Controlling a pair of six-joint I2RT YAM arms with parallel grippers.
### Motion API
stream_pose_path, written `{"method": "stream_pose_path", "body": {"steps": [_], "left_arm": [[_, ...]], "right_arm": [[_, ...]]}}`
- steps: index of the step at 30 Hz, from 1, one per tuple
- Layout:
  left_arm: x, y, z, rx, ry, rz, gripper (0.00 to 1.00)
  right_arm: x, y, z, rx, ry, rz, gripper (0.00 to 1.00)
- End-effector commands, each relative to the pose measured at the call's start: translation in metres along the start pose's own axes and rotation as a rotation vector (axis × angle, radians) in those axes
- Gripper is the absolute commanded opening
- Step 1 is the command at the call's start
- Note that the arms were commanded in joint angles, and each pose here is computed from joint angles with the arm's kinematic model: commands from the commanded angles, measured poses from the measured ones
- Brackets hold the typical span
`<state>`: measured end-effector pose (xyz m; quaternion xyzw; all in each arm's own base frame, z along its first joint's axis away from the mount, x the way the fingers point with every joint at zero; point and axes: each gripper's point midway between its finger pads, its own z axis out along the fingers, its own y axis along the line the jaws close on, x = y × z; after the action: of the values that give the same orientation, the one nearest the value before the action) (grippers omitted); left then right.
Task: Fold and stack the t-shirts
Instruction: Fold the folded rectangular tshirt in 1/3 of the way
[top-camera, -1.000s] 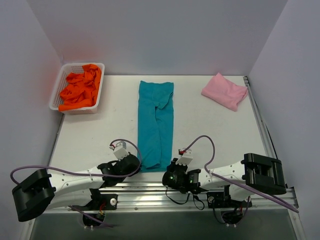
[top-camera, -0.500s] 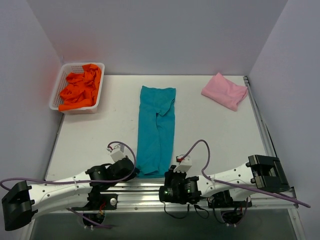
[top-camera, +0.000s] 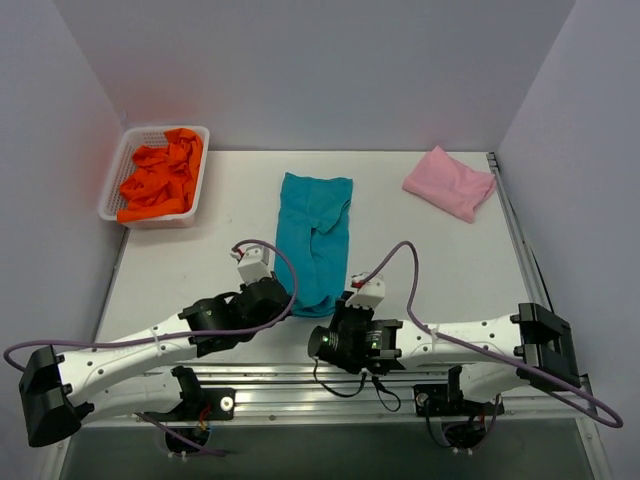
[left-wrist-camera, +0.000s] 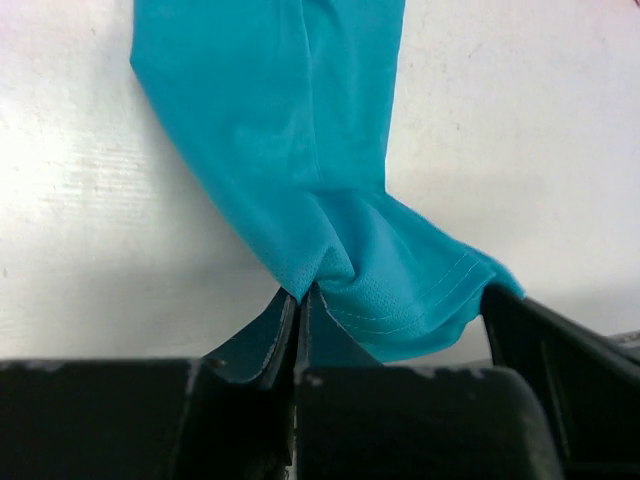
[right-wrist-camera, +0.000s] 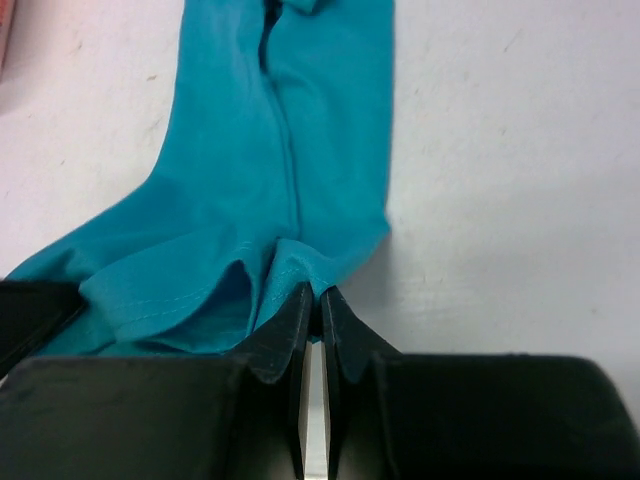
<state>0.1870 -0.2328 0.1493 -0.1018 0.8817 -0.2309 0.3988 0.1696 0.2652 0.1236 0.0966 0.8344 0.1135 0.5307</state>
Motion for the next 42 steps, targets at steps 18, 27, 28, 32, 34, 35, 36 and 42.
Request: {"method": "stream_pose_path", "body": {"steps": [18,27,28,32,34,35,36,42], "left_arm": [[-0.115,-0.015,0.089,-0.035,-0.101,-0.038,0.03],[-0.132,0.007,0.167,-0.057,-0.026,-0.053,0.03],[-0.138,0.001,0.175,-0.034,-0.018,-0.06,0.03],[-0.13,0.021,0.233,-0.053,0.079,-0.07,0.16],[-0.153,0.013,0.253,0.016,0.079,-0.079,0.43],[-0.139,0.02,0.27,0.027,0.152,-0.096,0.78],[-0.144,0.016,0.278,0.062,0.167,-0.112,0.87],[-0.216,-0.01,0.288,0.126,0.118,-0.137,0.96]], "right_arm": [[-0.085,0.017,0.106,0.077,-0.051,-0.058,0.0],[-0.088,0.018,0.163,0.151,-0.02,-0.06,0.0],[-0.084,0.008,0.177,0.185,-0.009,-0.071,0.0],[-0.077,-0.008,0.221,0.266,0.045,-0.068,0.0],[-0.078,-0.01,0.246,0.314,0.05,-0.05,0.43],[-0.076,-0.017,0.252,0.344,0.074,-0.064,0.7],[-0.071,-0.034,0.268,0.396,0.097,-0.071,0.99],[-0.141,-0.022,0.301,0.411,0.026,-0.001,1.0]]}}
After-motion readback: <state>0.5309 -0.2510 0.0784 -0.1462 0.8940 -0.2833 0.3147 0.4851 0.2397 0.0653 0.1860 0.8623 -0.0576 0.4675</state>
